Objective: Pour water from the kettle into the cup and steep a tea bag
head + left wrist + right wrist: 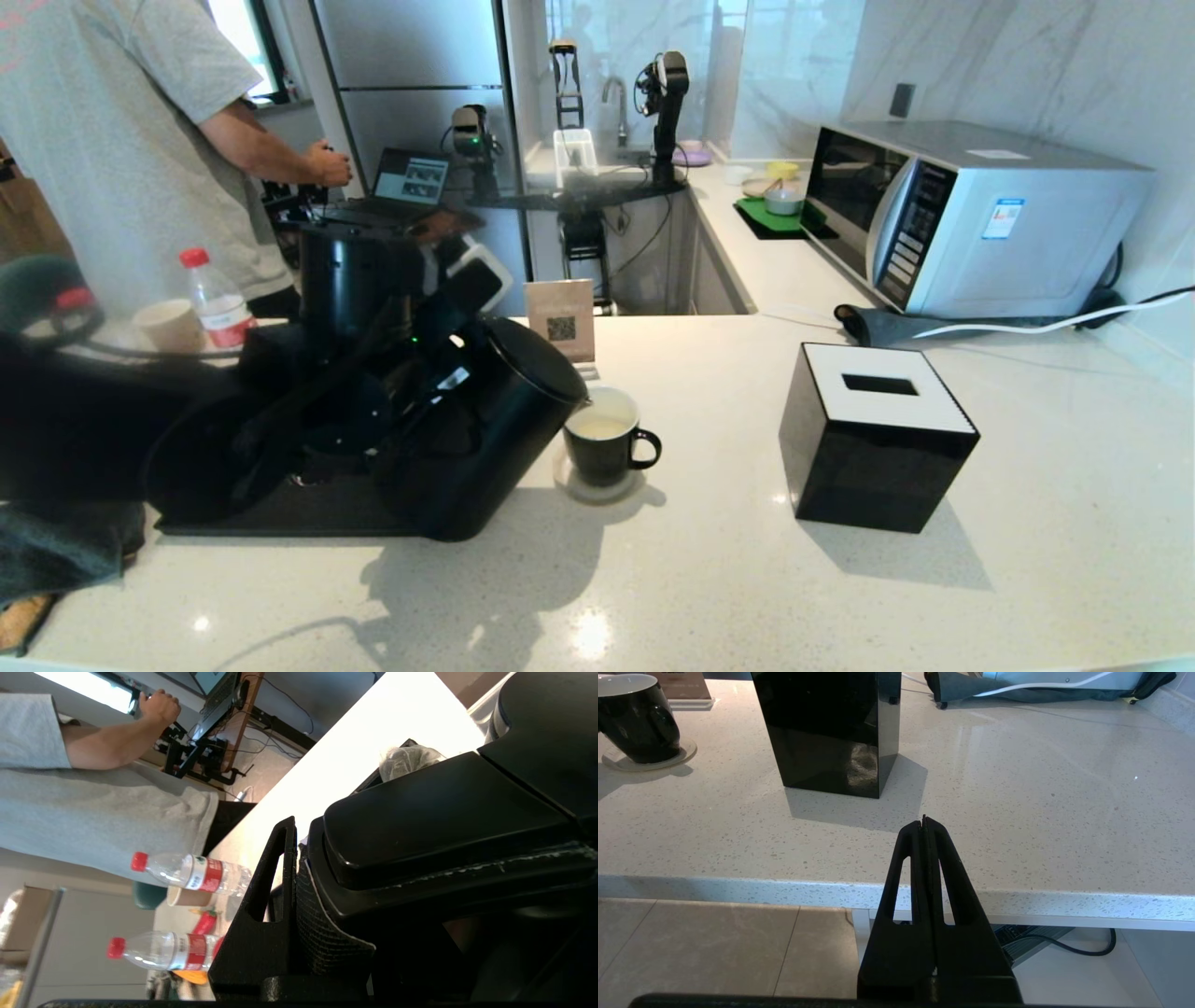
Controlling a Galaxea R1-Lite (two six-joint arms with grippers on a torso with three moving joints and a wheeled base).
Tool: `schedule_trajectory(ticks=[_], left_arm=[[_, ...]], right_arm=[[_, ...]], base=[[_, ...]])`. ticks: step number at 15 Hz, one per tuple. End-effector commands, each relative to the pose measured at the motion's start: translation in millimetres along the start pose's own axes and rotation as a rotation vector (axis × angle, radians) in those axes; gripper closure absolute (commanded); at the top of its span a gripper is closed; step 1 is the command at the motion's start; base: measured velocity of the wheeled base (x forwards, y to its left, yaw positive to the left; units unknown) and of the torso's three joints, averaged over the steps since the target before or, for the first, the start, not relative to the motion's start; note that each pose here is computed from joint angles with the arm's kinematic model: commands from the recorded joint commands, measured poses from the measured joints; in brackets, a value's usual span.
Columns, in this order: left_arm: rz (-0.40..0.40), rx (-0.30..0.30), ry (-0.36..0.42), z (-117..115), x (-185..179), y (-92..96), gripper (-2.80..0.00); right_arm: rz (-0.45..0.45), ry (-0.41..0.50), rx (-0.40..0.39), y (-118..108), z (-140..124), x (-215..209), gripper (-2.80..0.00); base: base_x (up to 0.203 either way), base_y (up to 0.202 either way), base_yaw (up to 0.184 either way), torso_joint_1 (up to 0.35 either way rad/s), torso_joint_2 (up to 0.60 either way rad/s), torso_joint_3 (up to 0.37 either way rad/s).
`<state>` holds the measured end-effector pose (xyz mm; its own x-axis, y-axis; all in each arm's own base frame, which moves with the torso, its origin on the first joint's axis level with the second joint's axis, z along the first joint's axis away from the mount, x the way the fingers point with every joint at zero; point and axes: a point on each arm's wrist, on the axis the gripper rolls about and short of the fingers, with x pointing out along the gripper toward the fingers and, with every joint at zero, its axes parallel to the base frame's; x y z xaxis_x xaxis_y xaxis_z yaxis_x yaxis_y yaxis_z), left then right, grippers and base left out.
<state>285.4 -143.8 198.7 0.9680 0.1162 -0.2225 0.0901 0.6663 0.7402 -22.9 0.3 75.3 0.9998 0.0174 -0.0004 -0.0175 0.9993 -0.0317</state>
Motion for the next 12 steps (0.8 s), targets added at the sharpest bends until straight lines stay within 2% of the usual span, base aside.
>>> schedule_trajectory(ticks=[1,12], left_arm=[[0.002,-0.018,0.004,-7,-1,-4.0,0.0],[0.066,-0.127,-0.092,-8,-14,1.9,0.0]], right_arm=[[0.001,0.001,0.0,0,0,0,0.0],[0.001,0.001,0.0,0,0,0,0.0]], base=[[0.0,0.0,0.0,0.0,0.0,0.0],[0.0,0.0,0.0,0.0,0.0,0.0]])
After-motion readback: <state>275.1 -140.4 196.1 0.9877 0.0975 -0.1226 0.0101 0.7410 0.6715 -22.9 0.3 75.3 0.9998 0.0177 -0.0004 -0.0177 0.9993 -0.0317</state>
